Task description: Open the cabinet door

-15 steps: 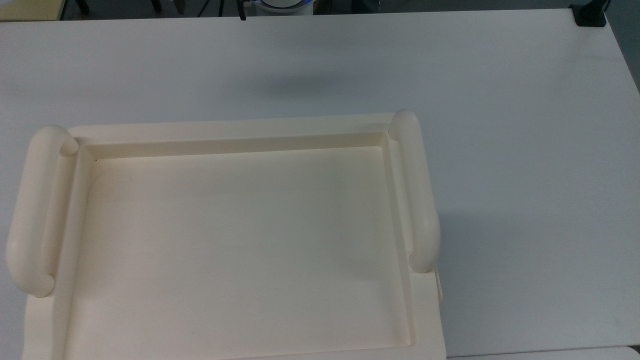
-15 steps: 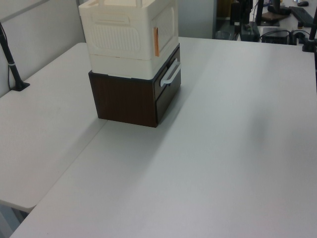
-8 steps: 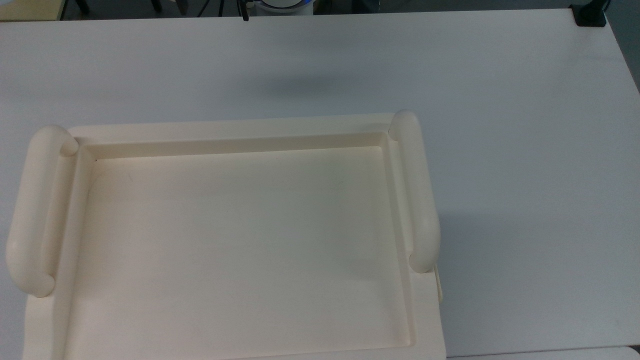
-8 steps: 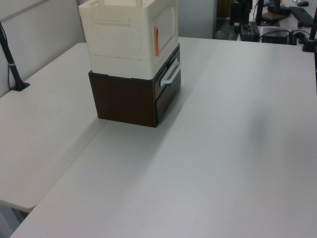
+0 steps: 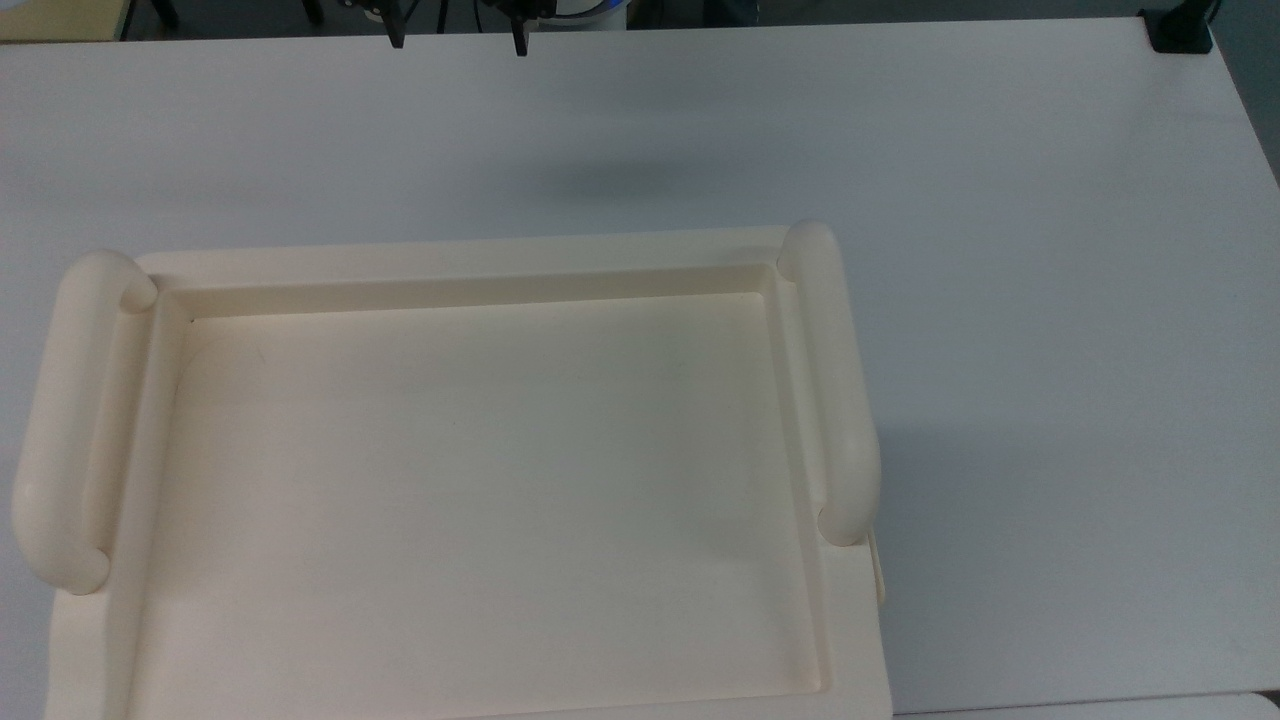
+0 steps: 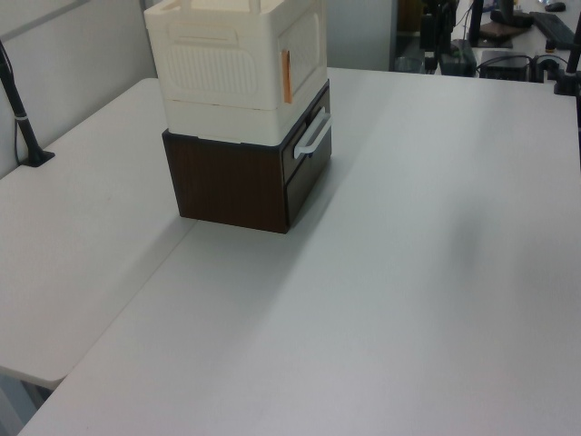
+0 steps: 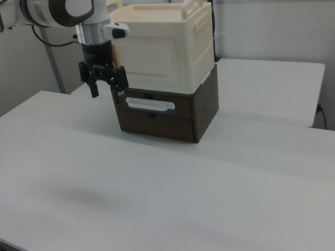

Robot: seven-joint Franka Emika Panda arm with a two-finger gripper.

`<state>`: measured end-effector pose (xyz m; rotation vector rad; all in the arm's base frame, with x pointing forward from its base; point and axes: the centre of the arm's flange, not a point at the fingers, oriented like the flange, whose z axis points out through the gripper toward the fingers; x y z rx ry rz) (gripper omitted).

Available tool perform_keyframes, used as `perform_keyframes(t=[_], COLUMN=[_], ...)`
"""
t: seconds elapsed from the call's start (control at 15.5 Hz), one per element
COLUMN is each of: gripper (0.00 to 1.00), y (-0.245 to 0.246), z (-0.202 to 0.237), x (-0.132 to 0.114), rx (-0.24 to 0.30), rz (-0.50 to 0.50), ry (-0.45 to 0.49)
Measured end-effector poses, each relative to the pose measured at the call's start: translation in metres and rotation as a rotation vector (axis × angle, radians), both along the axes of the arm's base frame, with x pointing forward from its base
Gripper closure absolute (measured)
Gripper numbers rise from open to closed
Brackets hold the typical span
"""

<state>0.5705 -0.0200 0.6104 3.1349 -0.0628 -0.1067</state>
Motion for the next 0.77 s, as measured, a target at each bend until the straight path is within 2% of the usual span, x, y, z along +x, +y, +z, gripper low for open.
perform_keyframes(t=[0.32,0.58,0.65,0.77], gripper=[0.00,0.00,0.02,0.05], y=[-0.001,0.003,0.006,0.020], z=[-0.001,0.001,0.002,0.012], x=[0.000,0.000,0.001,0.009], rx=[0.007,0.016,0.022,0.024], rz=[0.102,0.128,0.137,0.164], ry=[0.001,-0.002,-0.011,-0.089])
